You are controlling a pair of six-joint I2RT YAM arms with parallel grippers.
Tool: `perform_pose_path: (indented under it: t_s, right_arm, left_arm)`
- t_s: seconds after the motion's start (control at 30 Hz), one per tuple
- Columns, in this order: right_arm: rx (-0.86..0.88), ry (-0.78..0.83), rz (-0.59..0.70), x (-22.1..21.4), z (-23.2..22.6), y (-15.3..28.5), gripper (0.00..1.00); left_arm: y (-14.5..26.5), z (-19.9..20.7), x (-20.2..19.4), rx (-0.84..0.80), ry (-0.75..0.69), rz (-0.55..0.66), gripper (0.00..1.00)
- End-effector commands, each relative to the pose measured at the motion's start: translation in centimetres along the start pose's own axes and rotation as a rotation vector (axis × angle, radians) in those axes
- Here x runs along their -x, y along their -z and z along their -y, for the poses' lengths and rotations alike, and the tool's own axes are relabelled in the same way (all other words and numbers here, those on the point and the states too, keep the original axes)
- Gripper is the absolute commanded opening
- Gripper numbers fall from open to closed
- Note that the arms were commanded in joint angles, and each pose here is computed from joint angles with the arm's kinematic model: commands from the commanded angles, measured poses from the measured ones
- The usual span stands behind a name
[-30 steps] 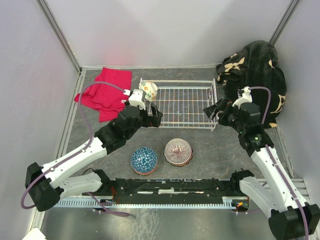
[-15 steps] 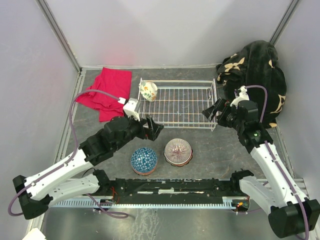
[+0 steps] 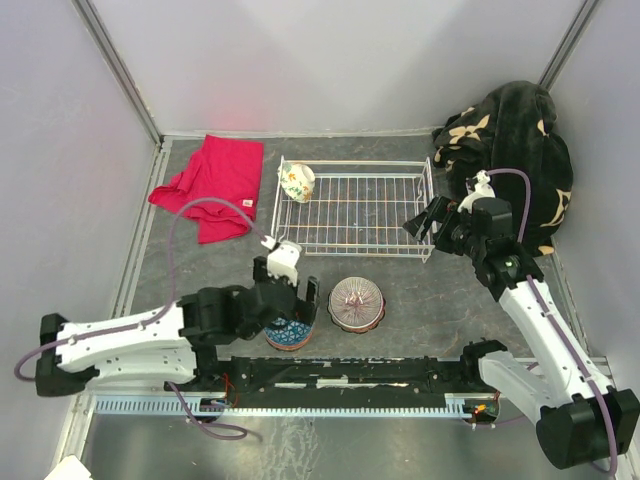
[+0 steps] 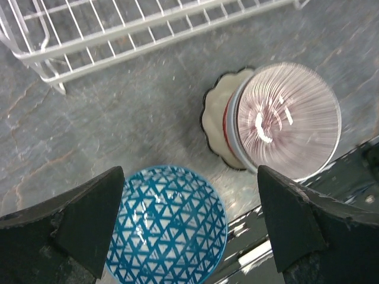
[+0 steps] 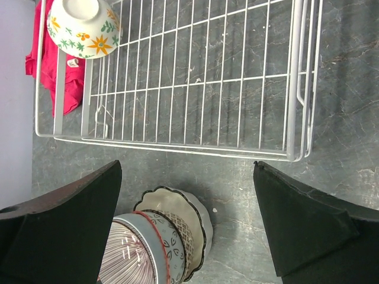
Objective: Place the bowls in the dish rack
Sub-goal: Pick up the bowl from the center of the board.
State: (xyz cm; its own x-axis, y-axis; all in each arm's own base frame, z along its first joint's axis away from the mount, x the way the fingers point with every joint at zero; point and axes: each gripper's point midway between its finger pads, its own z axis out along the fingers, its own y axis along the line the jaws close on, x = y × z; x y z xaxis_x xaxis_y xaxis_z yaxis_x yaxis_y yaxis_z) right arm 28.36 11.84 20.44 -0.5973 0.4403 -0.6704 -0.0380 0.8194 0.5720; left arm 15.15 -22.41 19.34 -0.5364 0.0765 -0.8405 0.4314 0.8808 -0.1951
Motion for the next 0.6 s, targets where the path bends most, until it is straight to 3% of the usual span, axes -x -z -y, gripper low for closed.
perform_pose_path:
  t_s: [0.0, 0.27, 0.57]
  right_arm:
    - [0.025, 0.017, 0.029, 1.5, -1.1, 0.1, 1.00]
    - [0.024, 0.020, 0.032, 1.6, -1.1, 0.2, 1.00]
    - [0.028, 0.016, 0.030, 1.5, -1.2, 0.2, 1.00]
  left_arm:
    - [0.1, -0.5, -2.2, 0.140, -0.048, 0.000, 0.99]
    - [0.2, 1.1, -5.0, 0.214, -0.140, -0.029, 0.96]
    - [0.0, 2.4, -7.5, 0.180, -0.154, -0.085, 0.69]
